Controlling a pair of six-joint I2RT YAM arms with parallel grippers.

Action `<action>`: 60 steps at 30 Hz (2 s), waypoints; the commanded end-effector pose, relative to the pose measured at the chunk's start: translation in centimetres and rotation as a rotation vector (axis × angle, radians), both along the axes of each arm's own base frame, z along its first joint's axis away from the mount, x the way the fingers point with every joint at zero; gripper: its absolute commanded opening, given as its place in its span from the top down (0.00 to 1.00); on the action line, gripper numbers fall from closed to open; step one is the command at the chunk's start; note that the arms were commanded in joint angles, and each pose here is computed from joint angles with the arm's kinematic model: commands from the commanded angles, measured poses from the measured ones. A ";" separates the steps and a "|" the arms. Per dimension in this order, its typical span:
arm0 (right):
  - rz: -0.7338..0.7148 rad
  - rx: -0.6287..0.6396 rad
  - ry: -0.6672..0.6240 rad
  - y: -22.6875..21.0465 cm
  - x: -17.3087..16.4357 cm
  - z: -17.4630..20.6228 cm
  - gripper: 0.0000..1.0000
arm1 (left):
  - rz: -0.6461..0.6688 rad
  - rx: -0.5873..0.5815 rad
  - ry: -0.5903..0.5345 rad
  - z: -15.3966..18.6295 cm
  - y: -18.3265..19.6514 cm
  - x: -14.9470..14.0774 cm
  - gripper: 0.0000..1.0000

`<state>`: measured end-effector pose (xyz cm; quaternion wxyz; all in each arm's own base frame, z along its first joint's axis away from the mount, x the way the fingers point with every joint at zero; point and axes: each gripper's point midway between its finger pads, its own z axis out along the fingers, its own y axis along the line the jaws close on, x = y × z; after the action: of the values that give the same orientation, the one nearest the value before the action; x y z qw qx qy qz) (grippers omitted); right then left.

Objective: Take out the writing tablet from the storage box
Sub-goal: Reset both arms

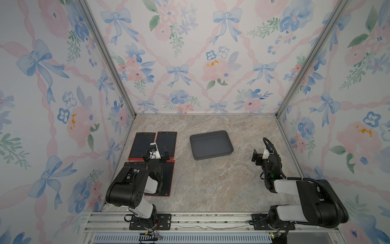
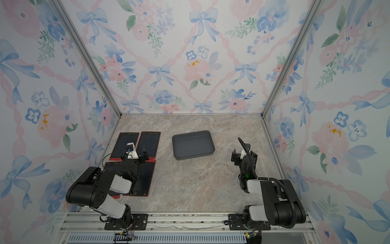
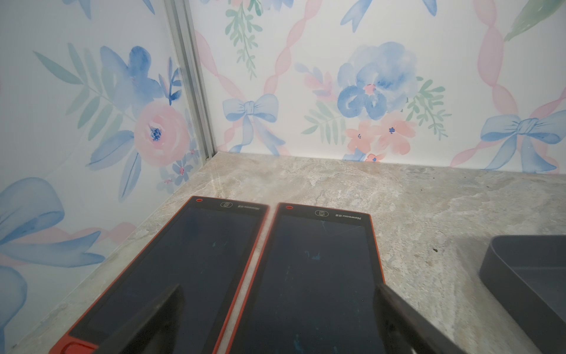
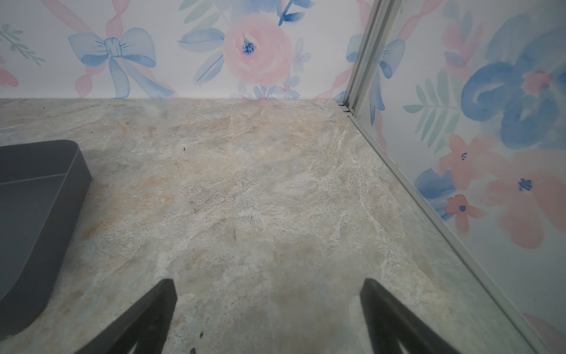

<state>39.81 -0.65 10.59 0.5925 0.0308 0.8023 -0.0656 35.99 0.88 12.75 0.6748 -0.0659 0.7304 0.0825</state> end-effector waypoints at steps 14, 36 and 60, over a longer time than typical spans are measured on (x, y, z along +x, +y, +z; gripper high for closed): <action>0.010 0.062 0.031 -0.5 -0.1 -0.9 0.03 | 0.007 -0.010 -0.013 0.4 0.0 0.1 0.02; -0.002 0.022 0.027 -0.1 -0.1 -0.8 0.03 | 0.008 -0.007 -0.014 0.4 0.0 0.1 0.02; -0.002 0.022 0.027 -0.1 -0.1 -0.8 0.03 | 0.009 -0.008 -0.015 0.4 0.0 0.1 0.02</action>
<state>39.37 -1.04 9.67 0.5800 0.0385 0.8117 -0.0568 35.99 0.91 12.76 0.6748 -0.0670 0.7302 0.0836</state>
